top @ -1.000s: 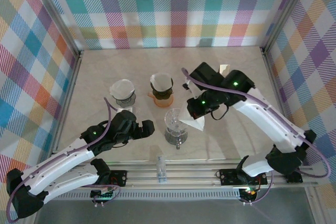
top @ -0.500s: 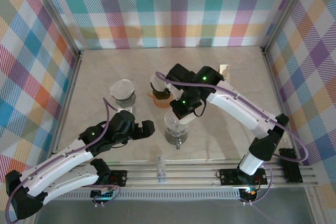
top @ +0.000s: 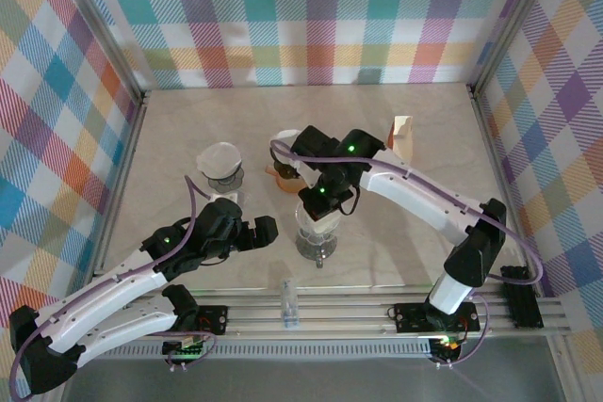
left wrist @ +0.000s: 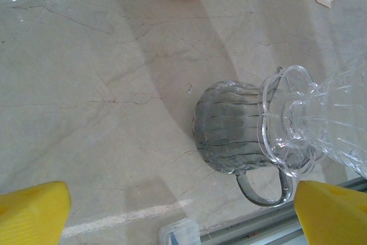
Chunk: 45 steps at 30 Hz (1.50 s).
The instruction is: Place the coffee filter in the dripper
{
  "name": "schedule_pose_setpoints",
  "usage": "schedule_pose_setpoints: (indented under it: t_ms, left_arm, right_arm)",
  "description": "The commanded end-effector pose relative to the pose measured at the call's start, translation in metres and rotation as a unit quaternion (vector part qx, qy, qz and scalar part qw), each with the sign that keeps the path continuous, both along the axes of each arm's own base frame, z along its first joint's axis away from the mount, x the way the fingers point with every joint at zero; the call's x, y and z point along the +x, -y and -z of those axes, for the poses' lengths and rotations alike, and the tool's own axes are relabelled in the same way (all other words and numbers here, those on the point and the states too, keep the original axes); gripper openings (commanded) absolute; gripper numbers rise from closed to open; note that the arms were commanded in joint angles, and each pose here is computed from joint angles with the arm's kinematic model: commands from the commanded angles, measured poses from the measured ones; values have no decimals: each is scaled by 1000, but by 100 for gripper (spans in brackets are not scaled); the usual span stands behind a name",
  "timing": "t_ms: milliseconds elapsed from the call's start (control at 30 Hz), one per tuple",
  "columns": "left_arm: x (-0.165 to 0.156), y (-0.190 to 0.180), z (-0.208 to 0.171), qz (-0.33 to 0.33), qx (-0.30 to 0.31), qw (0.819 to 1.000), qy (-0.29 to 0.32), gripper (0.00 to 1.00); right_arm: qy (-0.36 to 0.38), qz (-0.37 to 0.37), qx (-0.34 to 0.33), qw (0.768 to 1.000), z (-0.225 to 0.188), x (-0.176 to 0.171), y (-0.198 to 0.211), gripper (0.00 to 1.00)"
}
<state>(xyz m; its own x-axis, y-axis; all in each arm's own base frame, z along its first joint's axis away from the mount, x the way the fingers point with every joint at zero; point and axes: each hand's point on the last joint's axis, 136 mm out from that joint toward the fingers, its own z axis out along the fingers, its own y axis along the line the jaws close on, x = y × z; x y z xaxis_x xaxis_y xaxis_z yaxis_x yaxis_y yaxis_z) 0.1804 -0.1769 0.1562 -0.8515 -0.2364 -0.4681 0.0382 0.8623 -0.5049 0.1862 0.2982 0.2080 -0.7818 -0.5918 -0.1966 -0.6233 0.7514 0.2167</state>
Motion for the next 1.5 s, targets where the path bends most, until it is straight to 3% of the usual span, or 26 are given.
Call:
schedule_pose_setpoints:
  t_ms: [0,100,300,533,800,967,1200,1467]
  left_arm:
    - [3,2,-8,0,-10,1000,6,100]
    - [4,4,-9,2,-9,1000,5,100]
    - [6,5,-17,1,-15,1000,10,100]
    - [14,21,-38,12,-41,999,22,100]
    - [39,56,-69,43,-52,997,36,100]
    - [48,75,-70,66,-50,996,27,99]
    - [38,87,-55,98,-53,994,-8,72]
    - [23,87,-56,125,-71,989,-17,50]
  right_arm:
    - [0,5,12,1000,4,-1,-4,3]
    - [5,8,15,1000,5,1,-5,13]
    - [41,14,53,998,-20,5,-6,44]
    - [99,61,93,989,-46,9,12,60]
    - [146,131,76,978,-38,20,51,67]
    - [148,151,73,975,-33,18,67,69]
    - [144,168,70,973,-25,17,80,70]
    - [131,158,73,976,-19,22,72,66]
